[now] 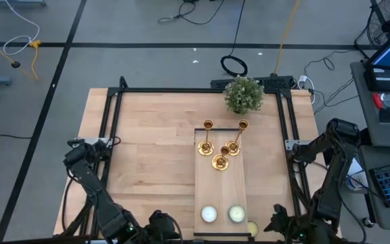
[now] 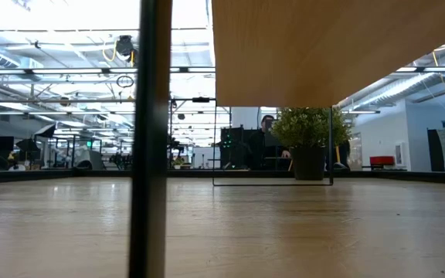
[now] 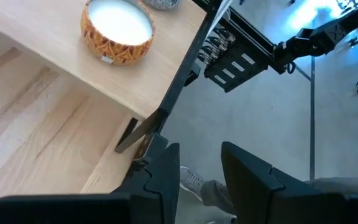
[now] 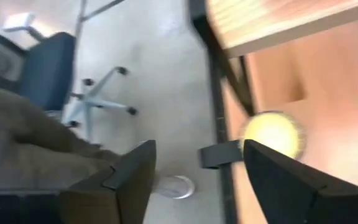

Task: Pick & Place candle stick holders
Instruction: Put the red patterned scented candle on the shelf

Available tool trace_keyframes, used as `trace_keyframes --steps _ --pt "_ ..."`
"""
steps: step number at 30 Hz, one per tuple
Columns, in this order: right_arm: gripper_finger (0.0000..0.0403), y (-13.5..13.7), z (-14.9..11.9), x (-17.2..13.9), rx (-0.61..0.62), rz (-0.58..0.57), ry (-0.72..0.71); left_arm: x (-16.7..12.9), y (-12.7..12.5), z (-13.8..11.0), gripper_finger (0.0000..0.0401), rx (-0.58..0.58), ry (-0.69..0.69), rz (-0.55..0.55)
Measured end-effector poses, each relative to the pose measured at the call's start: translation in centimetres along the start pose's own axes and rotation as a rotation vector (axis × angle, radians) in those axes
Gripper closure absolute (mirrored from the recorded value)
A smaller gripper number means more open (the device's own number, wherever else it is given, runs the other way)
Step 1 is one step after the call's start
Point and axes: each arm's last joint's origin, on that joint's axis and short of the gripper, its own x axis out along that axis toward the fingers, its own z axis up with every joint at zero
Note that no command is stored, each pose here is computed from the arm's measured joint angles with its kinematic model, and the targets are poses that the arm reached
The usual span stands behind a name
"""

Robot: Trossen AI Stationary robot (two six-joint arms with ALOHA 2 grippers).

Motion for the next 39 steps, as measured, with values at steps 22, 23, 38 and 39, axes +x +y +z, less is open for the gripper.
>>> trace_keyframes --steps 22,23,38,39 --pt "0.0093 -7.1 -1.8 4.6 -0.055 -0.082 -0.032 2.4 0.2 -3.1 0.0279 -0.016 0.053 0.04" --pt "0.0093 -7.3 -1.6 4.8 -0.062 -0.086 -0.023 2.4 0.2 -3.1 0.0279 -0.018 0.058 0.038" --pt "0.0094 -8.1 -0.9 7.7 -0.15 -0.04 0.102 2.4 0.1 -3.1 0.0279 -0.025 0.061 0.036" --pt "0.0094 -8.0 -1.1 8.1 -0.143 -0.019 0.111 2.4 0.1 -3.1 0.0279 -0.025 0.061 0.036"
